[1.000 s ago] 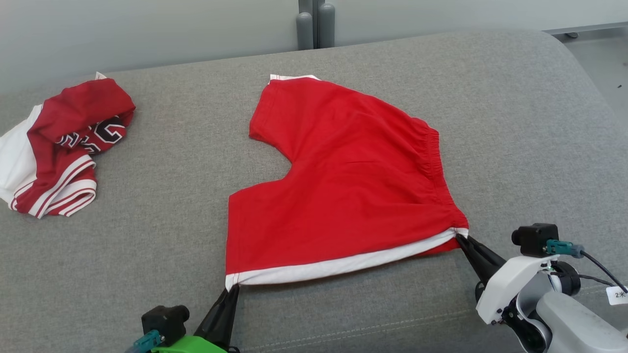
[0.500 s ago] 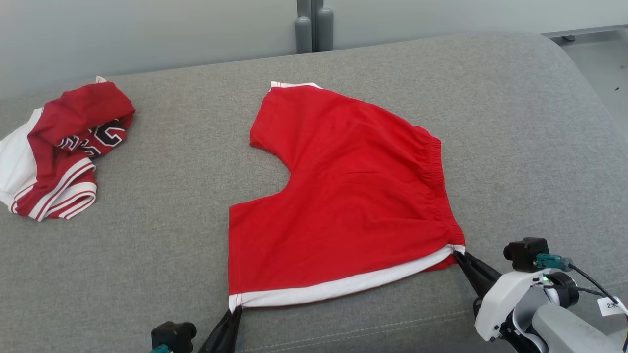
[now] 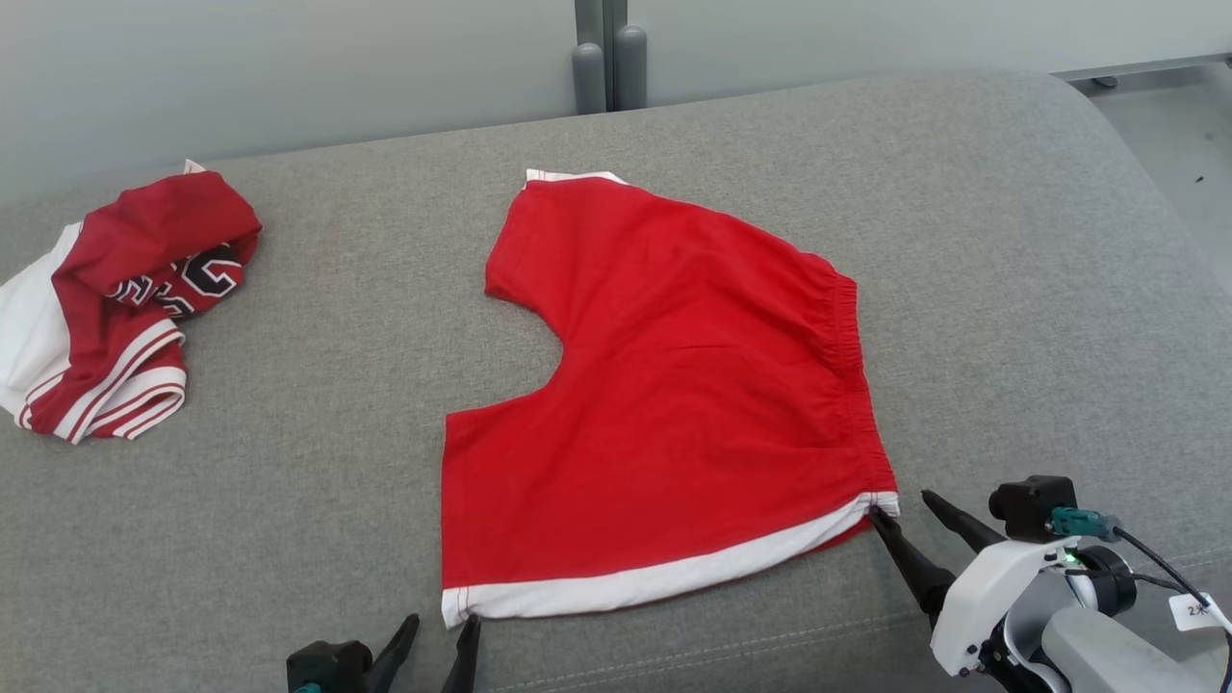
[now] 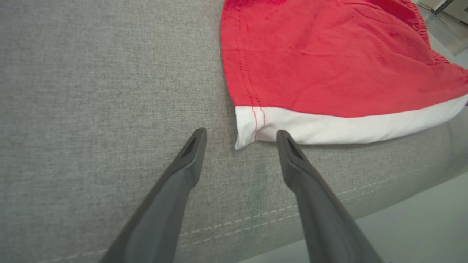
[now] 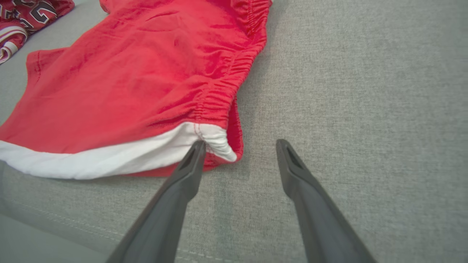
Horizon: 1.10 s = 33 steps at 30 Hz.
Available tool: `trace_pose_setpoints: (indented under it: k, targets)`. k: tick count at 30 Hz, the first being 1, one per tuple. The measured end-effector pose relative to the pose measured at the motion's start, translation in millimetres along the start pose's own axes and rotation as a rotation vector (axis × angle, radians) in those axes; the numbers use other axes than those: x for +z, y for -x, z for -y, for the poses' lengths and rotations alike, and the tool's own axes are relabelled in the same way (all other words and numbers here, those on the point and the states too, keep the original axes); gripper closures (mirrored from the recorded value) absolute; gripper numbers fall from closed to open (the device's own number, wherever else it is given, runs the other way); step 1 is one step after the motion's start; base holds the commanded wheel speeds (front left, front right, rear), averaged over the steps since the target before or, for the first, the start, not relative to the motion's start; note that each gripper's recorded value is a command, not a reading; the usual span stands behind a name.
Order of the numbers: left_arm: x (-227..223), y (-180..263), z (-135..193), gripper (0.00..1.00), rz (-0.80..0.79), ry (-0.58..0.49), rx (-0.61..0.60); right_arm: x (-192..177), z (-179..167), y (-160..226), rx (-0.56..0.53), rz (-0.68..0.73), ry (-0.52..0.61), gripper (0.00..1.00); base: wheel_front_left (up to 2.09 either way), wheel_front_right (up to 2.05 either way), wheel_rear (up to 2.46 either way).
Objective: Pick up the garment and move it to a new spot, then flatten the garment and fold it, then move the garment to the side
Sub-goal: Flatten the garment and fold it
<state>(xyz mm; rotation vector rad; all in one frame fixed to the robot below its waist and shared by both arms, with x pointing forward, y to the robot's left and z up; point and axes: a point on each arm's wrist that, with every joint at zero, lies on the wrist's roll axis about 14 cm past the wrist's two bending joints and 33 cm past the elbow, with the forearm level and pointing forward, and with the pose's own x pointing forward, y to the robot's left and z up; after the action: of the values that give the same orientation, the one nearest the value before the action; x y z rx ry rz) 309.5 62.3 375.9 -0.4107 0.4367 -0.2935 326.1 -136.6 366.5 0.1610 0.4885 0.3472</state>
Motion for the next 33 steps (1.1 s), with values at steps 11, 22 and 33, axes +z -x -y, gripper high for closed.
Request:
trace_pose_setpoints:
  k: [11,22,33]
  targets:
    - [32,-1,-9,0.00,0.096,-0.053,0.033,11,11,10,-0.052,0.056,0.003,0.00,0.00,0.00,0.00]
    - [91,0,9,0.00,0.286,-0.097,0.014,99,29,21,-0.166,0.330,0.058,0.00,0.00,0.00,0.00]
    - [134,3,9,0.00,0.416,-0.149,0.052,156,17,32,-0.192,0.517,0.083,0.00,0.00,0.00,0.00]
